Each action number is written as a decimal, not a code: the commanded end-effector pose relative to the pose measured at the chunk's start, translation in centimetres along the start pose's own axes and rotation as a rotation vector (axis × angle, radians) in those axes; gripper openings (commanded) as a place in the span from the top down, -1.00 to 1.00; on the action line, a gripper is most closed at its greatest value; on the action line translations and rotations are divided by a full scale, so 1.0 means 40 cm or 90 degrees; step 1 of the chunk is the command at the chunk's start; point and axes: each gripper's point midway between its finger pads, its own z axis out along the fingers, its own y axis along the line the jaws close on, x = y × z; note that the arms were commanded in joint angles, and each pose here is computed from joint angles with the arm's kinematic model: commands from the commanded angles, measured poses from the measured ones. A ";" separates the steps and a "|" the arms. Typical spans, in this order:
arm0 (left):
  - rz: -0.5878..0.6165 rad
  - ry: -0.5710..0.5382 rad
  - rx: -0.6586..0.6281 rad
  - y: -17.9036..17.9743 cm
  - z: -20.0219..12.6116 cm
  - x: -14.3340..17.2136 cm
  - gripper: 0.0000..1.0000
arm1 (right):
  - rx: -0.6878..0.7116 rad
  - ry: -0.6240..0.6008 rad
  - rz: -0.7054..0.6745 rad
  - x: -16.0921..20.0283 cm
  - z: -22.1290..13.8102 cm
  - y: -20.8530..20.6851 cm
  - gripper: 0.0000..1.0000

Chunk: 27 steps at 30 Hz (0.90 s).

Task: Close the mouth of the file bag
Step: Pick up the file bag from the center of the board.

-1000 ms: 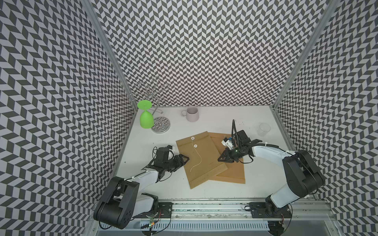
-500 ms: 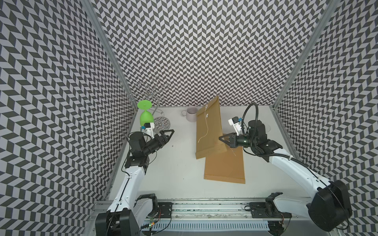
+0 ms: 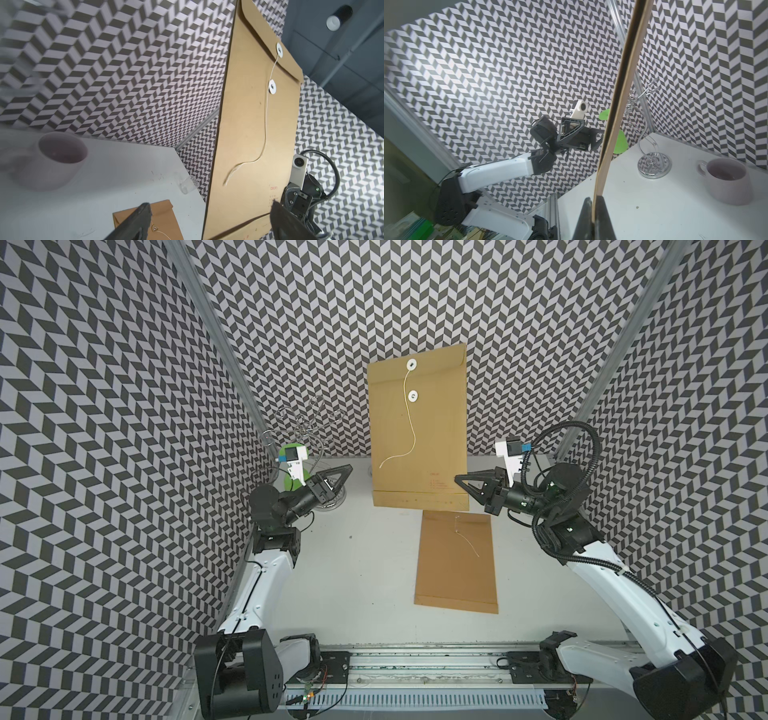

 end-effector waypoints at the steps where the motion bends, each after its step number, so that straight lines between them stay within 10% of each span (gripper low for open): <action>1: 0.142 0.027 0.093 -0.137 0.047 -0.019 -0.80 | -0.091 -0.035 -0.057 -0.069 -0.026 0.118 1.00; 8: 0.228 0.052 0.220 -0.283 0.089 -0.021 -0.62 | -0.122 -0.016 -0.040 -0.026 -0.031 0.121 1.00; 19: 0.252 0.035 0.245 -0.306 0.080 -0.064 0.67 | -0.140 -0.011 -0.025 -0.019 -0.035 0.108 1.00; 25: 0.238 0.024 0.222 -0.292 0.079 -0.086 1.00 | -0.069 -0.019 0.005 -0.010 -0.025 0.030 0.99; 27: 0.235 0.015 0.213 -0.289 0.081 -0.101 1.00 | -0.010 -0.025 0.032 -0.016 -0.024 -0.022 0.71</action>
